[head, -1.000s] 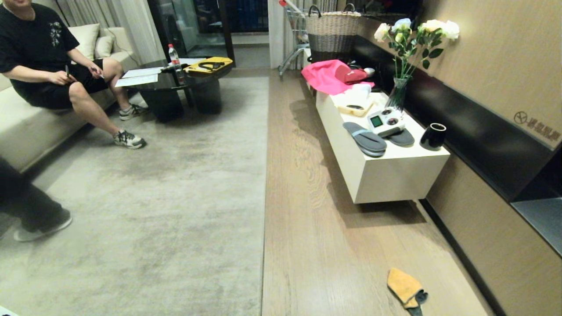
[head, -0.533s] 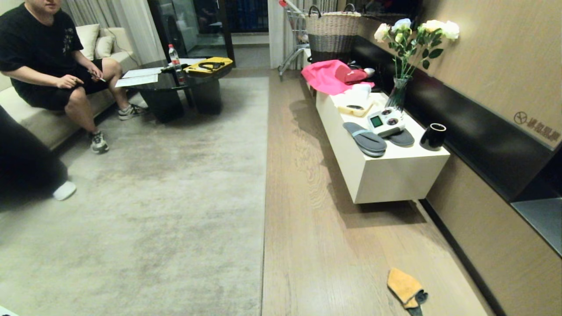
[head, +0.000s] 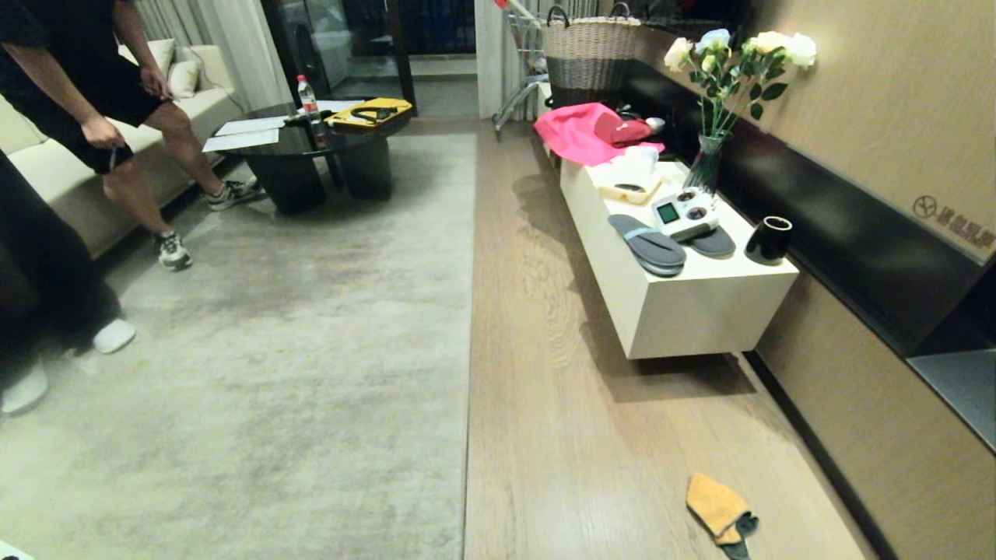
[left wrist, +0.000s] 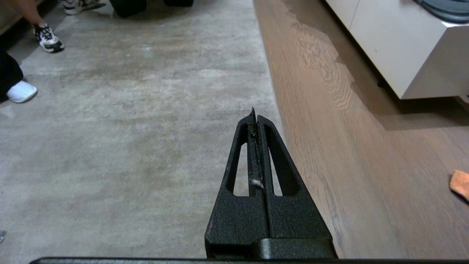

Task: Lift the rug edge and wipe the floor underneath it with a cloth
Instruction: Pick up the rag

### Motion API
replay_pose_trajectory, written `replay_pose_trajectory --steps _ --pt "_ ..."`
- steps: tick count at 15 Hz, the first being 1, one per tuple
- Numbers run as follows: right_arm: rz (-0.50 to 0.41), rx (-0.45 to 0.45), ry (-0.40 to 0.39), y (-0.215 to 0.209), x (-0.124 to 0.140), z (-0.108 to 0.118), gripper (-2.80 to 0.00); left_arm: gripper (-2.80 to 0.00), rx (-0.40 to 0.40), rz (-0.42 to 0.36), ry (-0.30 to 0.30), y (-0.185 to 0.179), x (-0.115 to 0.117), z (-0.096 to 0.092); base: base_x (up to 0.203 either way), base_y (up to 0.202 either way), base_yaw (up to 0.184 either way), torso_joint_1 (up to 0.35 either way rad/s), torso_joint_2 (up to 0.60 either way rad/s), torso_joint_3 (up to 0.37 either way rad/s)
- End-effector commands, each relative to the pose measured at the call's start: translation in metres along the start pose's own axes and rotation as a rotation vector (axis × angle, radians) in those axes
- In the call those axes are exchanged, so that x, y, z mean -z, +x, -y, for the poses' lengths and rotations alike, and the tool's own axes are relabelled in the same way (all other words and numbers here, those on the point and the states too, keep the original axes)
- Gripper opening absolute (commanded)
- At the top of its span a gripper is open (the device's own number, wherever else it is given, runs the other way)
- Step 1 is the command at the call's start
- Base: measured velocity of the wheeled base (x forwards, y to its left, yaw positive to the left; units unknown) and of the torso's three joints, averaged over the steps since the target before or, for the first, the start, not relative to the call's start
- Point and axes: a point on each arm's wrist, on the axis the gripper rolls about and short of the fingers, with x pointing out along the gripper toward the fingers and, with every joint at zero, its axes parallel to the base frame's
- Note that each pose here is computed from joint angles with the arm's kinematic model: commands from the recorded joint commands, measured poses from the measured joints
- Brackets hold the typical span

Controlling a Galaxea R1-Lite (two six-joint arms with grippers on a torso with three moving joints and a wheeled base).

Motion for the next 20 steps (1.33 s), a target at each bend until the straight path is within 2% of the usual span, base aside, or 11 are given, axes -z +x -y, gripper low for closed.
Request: replay_pose_trajectory --steps 1,20 --pt "0.001 0.000 0.000 0.0000 -0.0001 0.0000 -2.80 -2.80 -0.002 0.000 0.000 0.0000 0.0000 0.0000 0.000 0.000 0.000 0.004 0.00 -0.135" --pt "0.001 0.000 0.000 0.0000 -0.0001 0.0000 -2.80 -2.80 0.006 -0.003 0.002 0.0000 -0.0001 0.0002 0.000 0.000 0.000 0.004 0.00 -0.195"
